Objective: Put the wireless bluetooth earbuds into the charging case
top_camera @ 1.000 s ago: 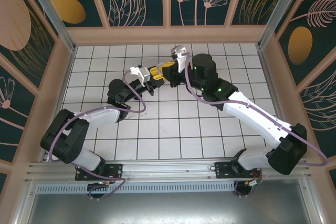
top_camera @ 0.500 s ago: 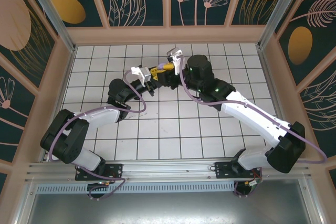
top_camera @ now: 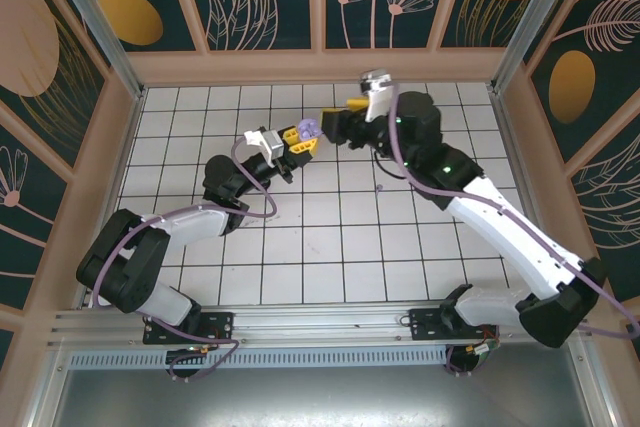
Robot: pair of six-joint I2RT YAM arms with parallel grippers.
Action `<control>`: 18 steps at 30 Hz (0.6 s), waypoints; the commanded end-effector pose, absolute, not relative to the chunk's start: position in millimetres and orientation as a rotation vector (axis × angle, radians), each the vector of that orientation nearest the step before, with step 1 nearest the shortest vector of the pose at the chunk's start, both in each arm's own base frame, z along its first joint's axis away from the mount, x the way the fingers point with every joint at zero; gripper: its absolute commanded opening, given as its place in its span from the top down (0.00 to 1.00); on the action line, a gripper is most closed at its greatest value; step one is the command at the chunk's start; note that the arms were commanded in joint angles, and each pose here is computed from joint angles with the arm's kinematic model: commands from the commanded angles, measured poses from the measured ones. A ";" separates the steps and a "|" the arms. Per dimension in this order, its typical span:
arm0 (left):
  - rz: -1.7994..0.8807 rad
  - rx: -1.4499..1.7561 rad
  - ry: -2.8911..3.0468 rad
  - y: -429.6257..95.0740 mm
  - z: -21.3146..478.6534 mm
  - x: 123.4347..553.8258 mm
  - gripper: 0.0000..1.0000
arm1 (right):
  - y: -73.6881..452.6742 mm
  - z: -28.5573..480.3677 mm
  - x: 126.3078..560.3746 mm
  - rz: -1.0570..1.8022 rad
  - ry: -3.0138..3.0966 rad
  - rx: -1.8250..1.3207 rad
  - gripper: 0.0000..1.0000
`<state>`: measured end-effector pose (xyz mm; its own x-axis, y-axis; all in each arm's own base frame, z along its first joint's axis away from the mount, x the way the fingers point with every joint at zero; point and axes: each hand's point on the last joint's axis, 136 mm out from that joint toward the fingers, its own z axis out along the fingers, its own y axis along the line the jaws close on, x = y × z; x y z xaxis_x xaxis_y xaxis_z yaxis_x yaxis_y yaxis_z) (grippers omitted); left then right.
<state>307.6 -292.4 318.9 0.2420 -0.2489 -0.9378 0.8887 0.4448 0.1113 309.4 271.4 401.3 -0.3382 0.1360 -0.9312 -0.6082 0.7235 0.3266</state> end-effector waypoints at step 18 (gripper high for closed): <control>-0.825 0.748 0.987 -278.8 330.8 291.3 1.00 | 145.4 108.8 350.6 0.236 2.625 0.342 0.36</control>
